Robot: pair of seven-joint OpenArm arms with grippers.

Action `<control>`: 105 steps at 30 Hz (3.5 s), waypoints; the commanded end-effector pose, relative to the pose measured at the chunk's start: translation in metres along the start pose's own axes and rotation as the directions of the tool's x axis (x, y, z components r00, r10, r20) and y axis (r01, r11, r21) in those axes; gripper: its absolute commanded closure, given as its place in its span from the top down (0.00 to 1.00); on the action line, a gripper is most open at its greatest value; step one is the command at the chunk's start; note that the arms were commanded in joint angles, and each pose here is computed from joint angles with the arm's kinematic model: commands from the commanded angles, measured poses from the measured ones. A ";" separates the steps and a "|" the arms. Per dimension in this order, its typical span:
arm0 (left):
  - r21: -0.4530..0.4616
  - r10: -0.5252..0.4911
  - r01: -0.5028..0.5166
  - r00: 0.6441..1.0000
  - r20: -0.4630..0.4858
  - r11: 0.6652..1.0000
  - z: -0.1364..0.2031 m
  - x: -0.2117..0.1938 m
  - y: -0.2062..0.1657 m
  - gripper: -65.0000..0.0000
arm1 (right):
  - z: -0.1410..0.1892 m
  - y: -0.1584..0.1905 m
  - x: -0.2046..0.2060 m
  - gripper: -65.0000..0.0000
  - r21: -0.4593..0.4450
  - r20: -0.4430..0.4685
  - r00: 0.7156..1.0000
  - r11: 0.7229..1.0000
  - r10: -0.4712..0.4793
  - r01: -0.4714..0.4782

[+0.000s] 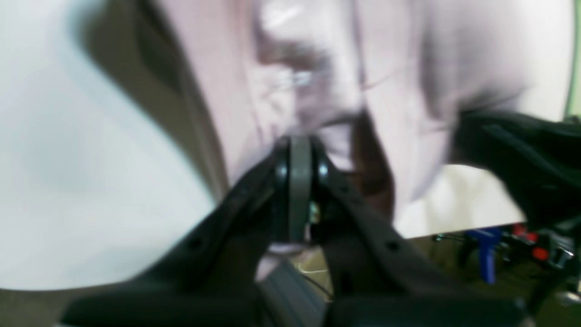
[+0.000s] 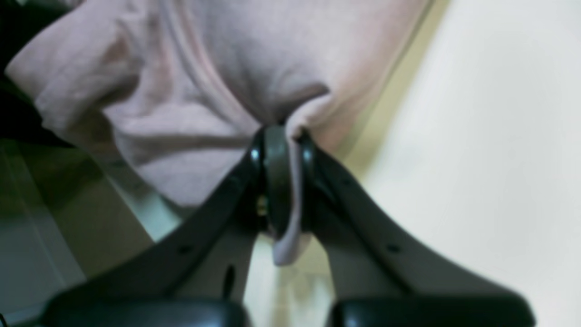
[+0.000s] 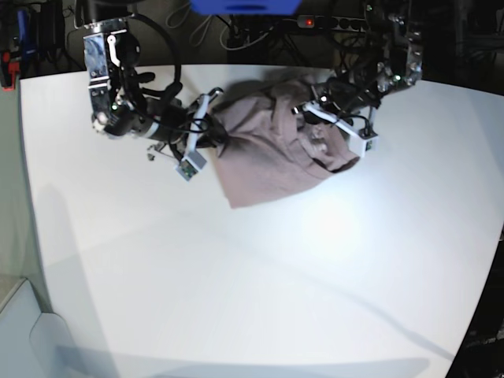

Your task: Layout the t-shirt on the table in an organized manner, then fold the t-shirt properly

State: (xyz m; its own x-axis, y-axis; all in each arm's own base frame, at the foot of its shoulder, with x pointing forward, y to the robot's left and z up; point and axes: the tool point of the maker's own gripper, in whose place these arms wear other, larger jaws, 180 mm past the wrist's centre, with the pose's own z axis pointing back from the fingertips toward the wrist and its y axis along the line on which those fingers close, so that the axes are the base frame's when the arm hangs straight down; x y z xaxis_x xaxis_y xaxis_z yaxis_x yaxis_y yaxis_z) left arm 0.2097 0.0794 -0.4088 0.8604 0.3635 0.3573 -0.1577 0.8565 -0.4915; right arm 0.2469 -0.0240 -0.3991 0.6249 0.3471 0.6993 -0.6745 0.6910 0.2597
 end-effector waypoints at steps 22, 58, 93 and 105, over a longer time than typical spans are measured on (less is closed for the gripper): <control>0.163 -0.050 0.048 0.999 0.010 0.985 0.001 -0.003 0.065 0.00 | 0.014 -0.006 0.024 0.00 -0.022 0.053 0.996 0.997 0.072 -0.071; 0.051 -0.140 0.133 0.976 0.167 0.990 0.035 0.040 0.009 0.00 | 0.072 -0.067 0.010 0.55 -0.231 0.059 0.998 0.973 0.020 -0.006; -0.045 0.129 -0.124 0.983 0.128 0.991 0.011 0.061 0.039 0.65 | 0.071 -0.067 0.007 0.55 -0.230 0.047 0.999 0.973 0.018 -0.007; -0.112 0.040 -0.029 0.994 0.097 0.993 0.002 0.059 0.026 0.65 | 0.072 -0.067 0.007 0.55 -0.232 0.046 0.999 0.973 0.020 -0.009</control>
State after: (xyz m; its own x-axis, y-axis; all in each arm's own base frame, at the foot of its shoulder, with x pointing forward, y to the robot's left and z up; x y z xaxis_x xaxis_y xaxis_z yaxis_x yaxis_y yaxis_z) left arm 0.2453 0.1244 -0.4096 0.8160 0.4374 0.3778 -0.1616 0.8002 -0.5775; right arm 0.2613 -0.1153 -0.3755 0.6275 0.3406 0.7001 -0.5593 0.8228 0.1010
